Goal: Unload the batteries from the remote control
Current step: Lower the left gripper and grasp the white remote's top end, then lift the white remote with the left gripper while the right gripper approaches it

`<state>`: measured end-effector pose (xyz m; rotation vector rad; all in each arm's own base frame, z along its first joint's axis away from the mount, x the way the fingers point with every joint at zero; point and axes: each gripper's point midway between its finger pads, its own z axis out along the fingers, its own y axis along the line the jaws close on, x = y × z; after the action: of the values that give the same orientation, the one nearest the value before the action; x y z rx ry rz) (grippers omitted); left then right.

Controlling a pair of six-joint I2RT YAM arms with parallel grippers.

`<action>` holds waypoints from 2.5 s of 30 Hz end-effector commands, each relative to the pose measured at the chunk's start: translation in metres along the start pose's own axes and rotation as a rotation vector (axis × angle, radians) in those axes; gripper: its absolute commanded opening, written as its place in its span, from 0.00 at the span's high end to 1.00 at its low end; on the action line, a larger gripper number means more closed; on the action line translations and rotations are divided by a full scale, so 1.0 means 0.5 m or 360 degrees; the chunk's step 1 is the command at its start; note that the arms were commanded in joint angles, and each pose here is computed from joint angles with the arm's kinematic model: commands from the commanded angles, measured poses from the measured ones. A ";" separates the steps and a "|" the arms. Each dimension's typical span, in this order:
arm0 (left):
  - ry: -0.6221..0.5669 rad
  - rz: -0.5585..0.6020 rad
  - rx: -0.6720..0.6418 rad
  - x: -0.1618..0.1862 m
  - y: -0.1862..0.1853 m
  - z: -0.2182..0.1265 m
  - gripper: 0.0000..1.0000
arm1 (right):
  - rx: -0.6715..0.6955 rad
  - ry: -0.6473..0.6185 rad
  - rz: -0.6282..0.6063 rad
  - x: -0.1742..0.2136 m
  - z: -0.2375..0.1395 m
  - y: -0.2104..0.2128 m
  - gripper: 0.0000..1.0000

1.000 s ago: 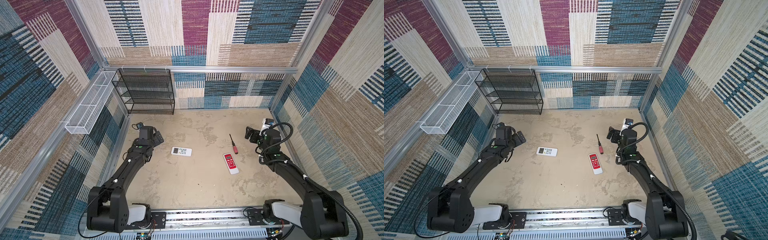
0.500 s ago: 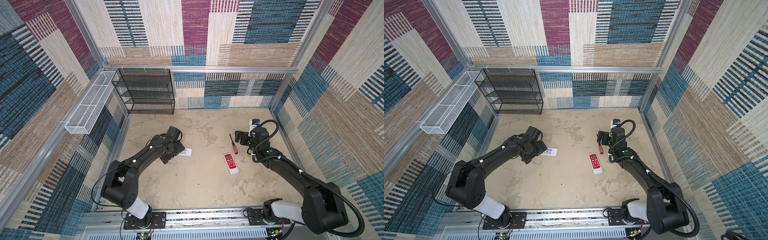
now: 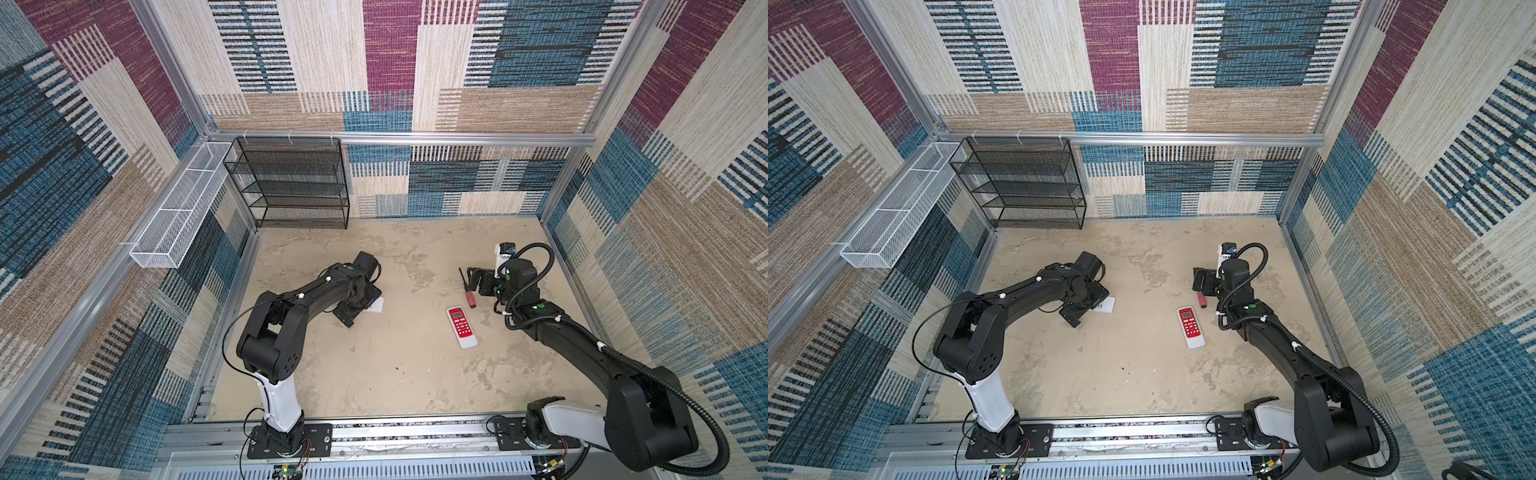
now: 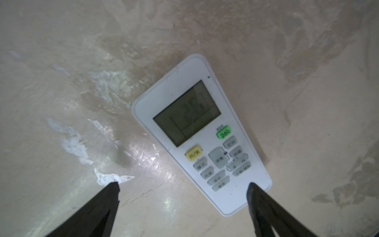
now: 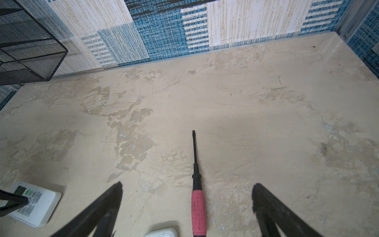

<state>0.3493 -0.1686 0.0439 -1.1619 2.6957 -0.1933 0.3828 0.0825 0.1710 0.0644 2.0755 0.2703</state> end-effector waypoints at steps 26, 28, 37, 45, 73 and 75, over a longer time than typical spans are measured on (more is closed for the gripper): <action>-0.0064 -0.0019 -0.0158 -0.053 -0.008 0.047 0.15 | -0.0170 -0.0007 -0.0012 -0.008 0.009 0.039 0.00; -0.0057 -0.0015 -0.0157 -0.055 -0.008 0.048 0.16 | -0.0176 -0.0003 -0.0013 -0.007 0.010 0.041 0.00; -0.0062 0.0045 -0.0154 -0.067 -0.010 0.050 0.32 | -0.0218 0.0025 -0.0012 -0.001 0.012 0.050 0.00; -0.0076 0.0261 -0.0018 -0.074 -0.049 0.046 0.45 | -0.0541 0.0100 -0.0004 0.012 -0.002 0.120 0.00; -0.0055 0.0667 0.0738 0.034 -0.223 -0.099 0.50 | -0.1206 0.0446 0.0184 0.109 -0.020 0.335 0.25; -0.0055 0.0687 0.0770 0.051 -0.232 -0.115 0.50 | -0.1187 0.0462 0.0193 0.116 -0.007 0.344 0.28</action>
<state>0.4000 -0.2507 0.1028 -0.5156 2.6080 -0.6417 0.3318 0.2491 0.1514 -0.3418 2.1649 1.1320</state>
